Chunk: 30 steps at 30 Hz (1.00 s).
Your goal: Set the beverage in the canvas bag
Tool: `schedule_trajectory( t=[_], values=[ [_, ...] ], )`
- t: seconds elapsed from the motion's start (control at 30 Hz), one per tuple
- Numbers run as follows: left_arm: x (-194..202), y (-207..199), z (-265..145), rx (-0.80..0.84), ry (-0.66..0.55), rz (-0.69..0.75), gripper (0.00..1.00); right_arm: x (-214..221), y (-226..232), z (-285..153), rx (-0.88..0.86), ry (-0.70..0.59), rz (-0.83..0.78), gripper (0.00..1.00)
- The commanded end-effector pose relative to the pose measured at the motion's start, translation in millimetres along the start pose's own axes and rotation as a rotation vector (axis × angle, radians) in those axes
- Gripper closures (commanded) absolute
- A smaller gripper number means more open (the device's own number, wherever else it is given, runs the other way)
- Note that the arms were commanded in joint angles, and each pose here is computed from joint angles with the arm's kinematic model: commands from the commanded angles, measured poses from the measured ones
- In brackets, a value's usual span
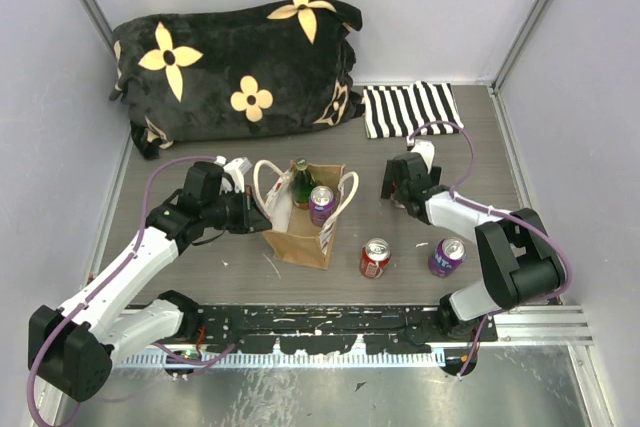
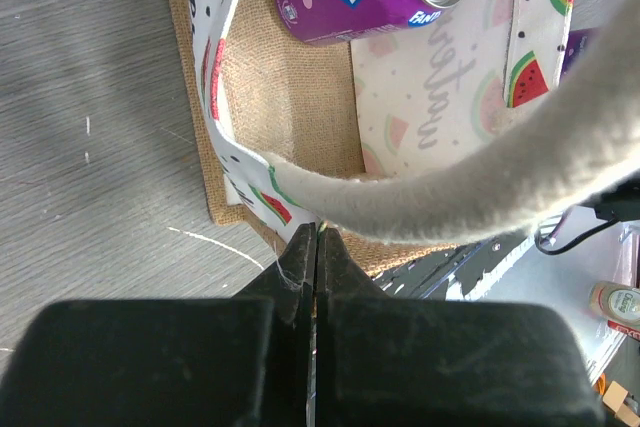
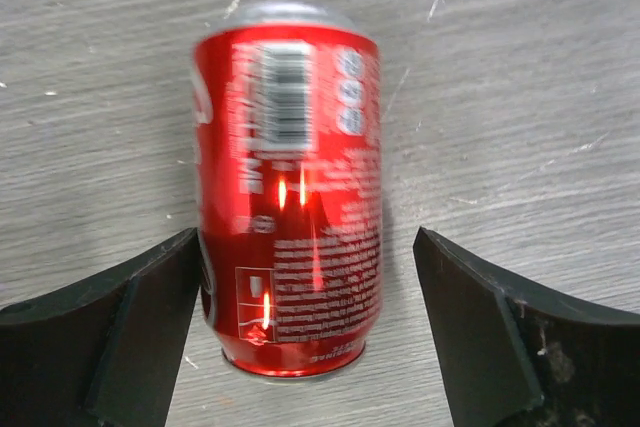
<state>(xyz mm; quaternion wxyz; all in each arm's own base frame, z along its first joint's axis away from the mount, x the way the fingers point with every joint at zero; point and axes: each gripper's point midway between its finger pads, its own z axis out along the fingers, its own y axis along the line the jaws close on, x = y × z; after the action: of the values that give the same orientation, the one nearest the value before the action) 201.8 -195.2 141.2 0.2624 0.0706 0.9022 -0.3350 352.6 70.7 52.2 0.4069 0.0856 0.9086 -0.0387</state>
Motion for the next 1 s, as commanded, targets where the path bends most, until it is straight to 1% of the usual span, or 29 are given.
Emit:
schedule_trajectory(
  t=[0.0,0.13,0.23,0.37,0.43,0.47,0.63,0.67,0.73,0.97],
  values=[
    [0.2,10.0,1.5,-0.045,0.012,0.004,1.00,-27.4,-6.8,2.2,0.042,-0.183,0.113,0.12],
    [-1.6,11.0,1.5,-0.049,0.011,0.004,1.00,-26.7,-10.0,9.6,0.080,-0.207,0.136,0.20],
    [-3.6,11.3,0.8,-0.049,0.006,0.002,1.00,-29.2,-11.6,12.3,0.097,-0.221,0.145,0.32],
    [-5.0,12.8,0.4,-0.051,0.001,-0.004,1.00,-36.0,-6.0,11.1,0.076,-0.215,0.131,0.56],
    [-6.0,12.7,0.4,-0.050,-0.002,-0.003,1.00,-38.7,-2.5,8.4,0.069,-0.186,0.119,0.70],
    [-6.8,12.7,0.3,-0.050,-0.004,-0.004,1.00,-40.2,0.4,6.5,0.060,-0.165,0.112,0.74],
    [-11.1,10.9,0.4,-0.044,-0.017,-0.002,1.00,-45.2,17.3,-8.6,0.015,0.011,0.062,0.91],
    [-11.4,10.9,0.7,-0.044,-0.018,-0.003,1.00,-45.3,20.0,-12.2,0.006,0.042,0.056,0.96],
    [-11.9,10.3,1.4,-0.040,-0.019,-0.004,1.00,-46.5,24.0,-19.2,-0.007,0.096,0.045,0.99],
    [-16.2,6.3,3.0,-0.023,-0.021,-0.002,1.00,-39.1,22.8,-41.1,0.010,0.375,-0.064,0.99]
  ],
)
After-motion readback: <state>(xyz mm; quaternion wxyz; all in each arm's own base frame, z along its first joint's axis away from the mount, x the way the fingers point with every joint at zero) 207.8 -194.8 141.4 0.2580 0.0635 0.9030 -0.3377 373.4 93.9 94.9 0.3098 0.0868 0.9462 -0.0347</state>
